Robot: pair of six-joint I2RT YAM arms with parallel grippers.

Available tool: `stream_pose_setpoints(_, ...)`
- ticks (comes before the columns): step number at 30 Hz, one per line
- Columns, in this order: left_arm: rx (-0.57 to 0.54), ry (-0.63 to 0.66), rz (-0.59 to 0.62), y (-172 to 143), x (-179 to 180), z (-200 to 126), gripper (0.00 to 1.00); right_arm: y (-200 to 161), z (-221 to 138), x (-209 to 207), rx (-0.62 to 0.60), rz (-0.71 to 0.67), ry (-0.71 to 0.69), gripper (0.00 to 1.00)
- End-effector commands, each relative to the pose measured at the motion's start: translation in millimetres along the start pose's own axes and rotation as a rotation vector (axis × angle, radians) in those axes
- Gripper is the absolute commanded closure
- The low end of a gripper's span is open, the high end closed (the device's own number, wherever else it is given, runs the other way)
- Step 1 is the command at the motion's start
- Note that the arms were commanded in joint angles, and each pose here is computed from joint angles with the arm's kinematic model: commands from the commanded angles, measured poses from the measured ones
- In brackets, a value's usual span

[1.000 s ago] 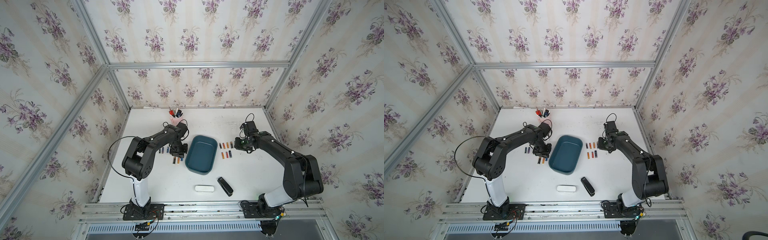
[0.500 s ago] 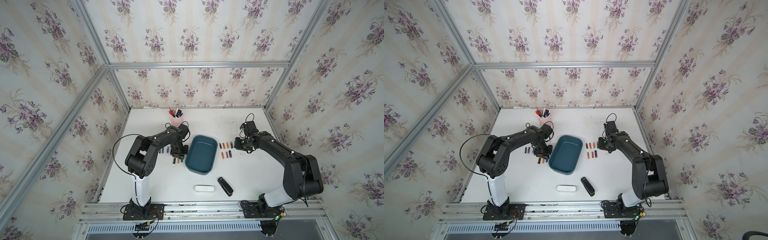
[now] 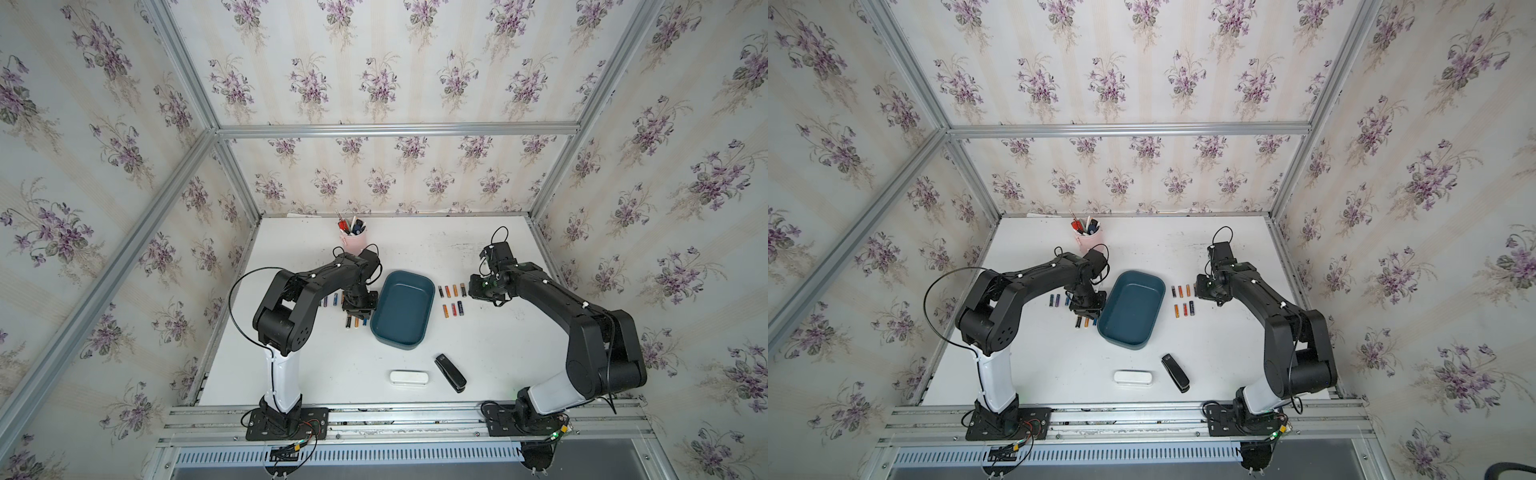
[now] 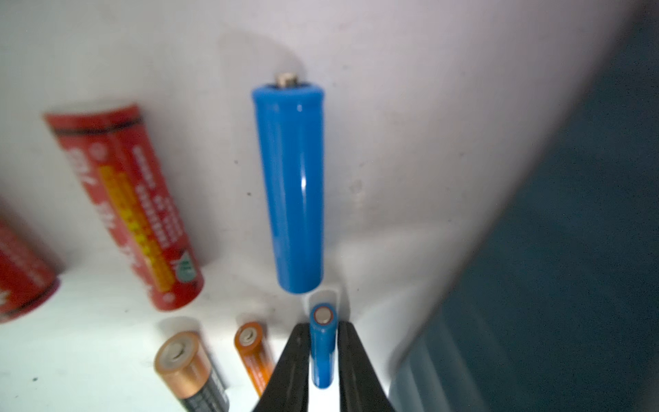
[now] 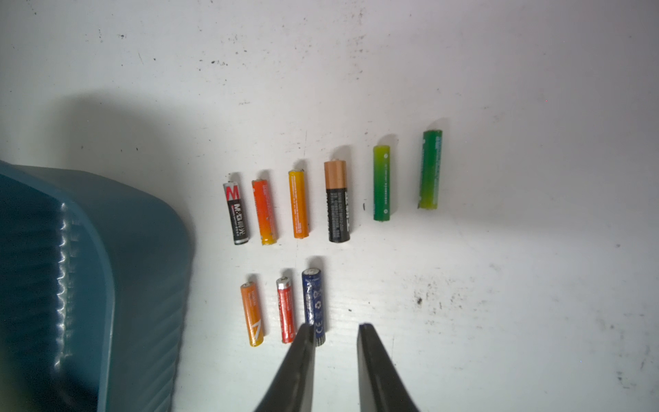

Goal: Take the batteries out of the storage box
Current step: Place the battery at the center of the board.

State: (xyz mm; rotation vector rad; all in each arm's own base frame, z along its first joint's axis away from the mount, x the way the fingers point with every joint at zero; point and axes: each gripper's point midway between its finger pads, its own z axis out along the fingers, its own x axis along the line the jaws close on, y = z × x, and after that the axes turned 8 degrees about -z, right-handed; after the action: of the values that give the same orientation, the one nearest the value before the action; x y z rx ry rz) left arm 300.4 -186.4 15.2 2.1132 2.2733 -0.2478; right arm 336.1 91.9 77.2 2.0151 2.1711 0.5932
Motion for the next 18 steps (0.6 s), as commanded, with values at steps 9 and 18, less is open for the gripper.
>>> stream_pose_setpoints(9,-0.014,-0.009,0.005,4.6,-5.2,-12.3,0.77,1.5,-2.0,-0.4,-0.001,-0.008,-0.005,0.73)
stream_pose_setpoints(18,-0.055,0.007,0.006,4.7,-2.3,-34.6,0.70,3.4,-3.6,1.9,-0.008,-0.001,0.006,0.73)
